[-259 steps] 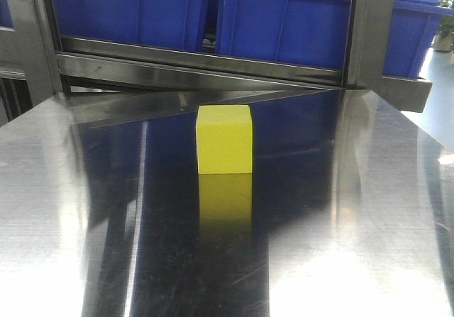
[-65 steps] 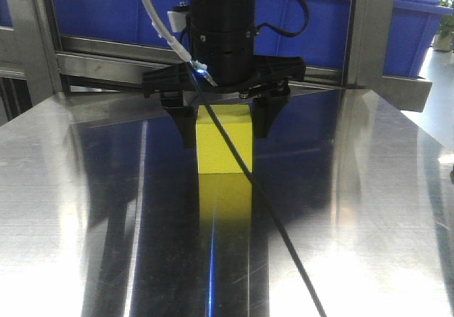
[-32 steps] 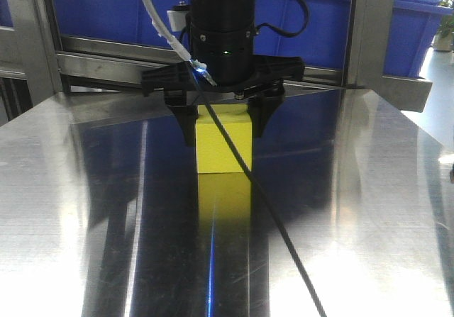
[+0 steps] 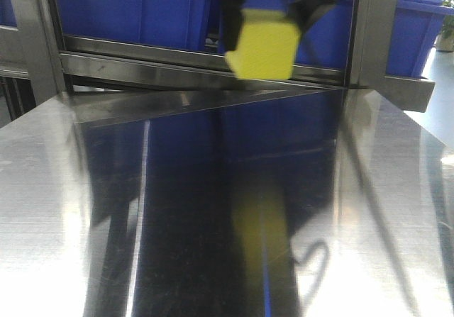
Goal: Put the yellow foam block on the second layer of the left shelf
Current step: 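Close the right gripper on the block and lift it, then back the base away from the table holding the block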
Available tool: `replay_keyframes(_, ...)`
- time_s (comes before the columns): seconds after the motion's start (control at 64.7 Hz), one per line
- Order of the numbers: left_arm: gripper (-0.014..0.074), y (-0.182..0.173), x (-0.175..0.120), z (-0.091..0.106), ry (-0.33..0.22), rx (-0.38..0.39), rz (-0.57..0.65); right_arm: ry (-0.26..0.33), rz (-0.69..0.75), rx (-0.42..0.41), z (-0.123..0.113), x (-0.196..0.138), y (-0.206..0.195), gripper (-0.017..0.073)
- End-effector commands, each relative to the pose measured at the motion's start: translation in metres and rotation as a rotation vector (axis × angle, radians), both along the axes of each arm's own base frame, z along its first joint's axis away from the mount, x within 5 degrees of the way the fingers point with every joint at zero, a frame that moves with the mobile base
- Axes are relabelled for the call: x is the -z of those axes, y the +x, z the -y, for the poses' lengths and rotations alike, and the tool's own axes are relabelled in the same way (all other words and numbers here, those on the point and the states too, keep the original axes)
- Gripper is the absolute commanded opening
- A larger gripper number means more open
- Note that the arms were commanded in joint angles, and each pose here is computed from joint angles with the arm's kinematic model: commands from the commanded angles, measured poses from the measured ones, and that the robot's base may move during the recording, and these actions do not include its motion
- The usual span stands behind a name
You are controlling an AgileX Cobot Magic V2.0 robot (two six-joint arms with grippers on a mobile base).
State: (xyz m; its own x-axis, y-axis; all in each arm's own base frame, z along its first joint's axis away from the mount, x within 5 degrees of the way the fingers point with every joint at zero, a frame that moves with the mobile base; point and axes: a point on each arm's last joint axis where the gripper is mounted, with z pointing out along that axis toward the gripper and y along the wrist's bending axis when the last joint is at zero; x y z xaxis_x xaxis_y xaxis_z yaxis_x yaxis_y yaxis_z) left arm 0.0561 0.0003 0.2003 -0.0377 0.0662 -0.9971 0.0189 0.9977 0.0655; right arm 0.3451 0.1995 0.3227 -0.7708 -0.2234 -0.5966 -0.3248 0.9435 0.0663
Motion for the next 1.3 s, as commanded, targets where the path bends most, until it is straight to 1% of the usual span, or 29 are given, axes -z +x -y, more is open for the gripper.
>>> replay_keyframes(0.0, 0.0136, 0.000, 0.000, 0.002, -0.003, 0.029, 0.072, 0.043, 0.145, 0.011, 0.032, -0.035, -0.016, 0.0320)
replay_keyframes(0.062, 0.0136, 0.000, 0.000, 0.002, -0.003, 0.029, 0.072, 0.048, 0.175, 0.029, 0.050, -0.036, -0.028, 0.0320)
replay_keyframes(0.108, 0.0136, 0.000, 0.000, 0.002, -0.003, 0.029, 0.072, 0.040, 0.175, 0.046, 0.063, -0.030, -0.036, 0.0320)
replay_keyframes(0.263, 0.0136, 0.000, 0.000, 0.002, -0.003, 0.029, 0.072, 0.054, 0.242, 0.133, 0.114, -0.019, -0.079, 0.0320)
replay_keyframes(0.324, 0.0136, 0.000, 0.000, 0.002, -0.003, 0.029, 0.072, 0.043, 0.250, 0.165, 0.130, -0.010, -0.097, 0.0320)
replay_keyframes(0.479, 0.0136, 0.000, 0.000, 0.002, -0.003, 0.029, 0.072, 0.050, 0.298, 0.222, 0.158, -0.004, -0.147, 0.0320)
replay_keyframes(0.618, 0.0136, 0.000, 0.000, 0.002, -0.003, 0.029, 0.072, 0.082, 0.390, 0.225, 0.169, -0.007, -0.192, 0.0320)
replay_keyframes(0.726, 0.0136, 0.000, 0.000, 0.002, -0.003, 0.029, 0.072, 0.125, 0.535, 0.225, 0.179, -0.016, -0.233, 0.0320)
replay_keyframes(0.788, 0.0136, 0.000, 0.000, 0.002, -0.003, 0.029, 0.072, 0.137, 0.604, 0.225, 0.184, -0.021, -0.250, 0.0320)
replay_keyframes(0.88, 0.0136, 0.000, 0.000, 0.002, -0.003, 0.029, 0.072, 0.135, 0.684, 0.225, 0.189, -0.027, -0.268, 0.0320)
replay_keyframes(1.035, 0.0136, 0.000, 0.000, 0.002, -0.003, 0.029, 0.072, 0.130, 0.781, 0.229, 0.196, -0.033, -0.288, 0.0320)
replay_keyframes(1.112, 0.0136, 0.000, 0.000, 0.002, -0.003, 0.029, 0.072, 0.109, 0.820, 0.229, 0.198, -0.035, -0.293, 0.0320)
replay_keyframes(1.282, 0.0136, 0.000, 0.000, 0.002, -0.003, 0.029, 0.072, 0.105, 0.836, 0.226, 0.199, -0.037, -0.293, 0.0320)
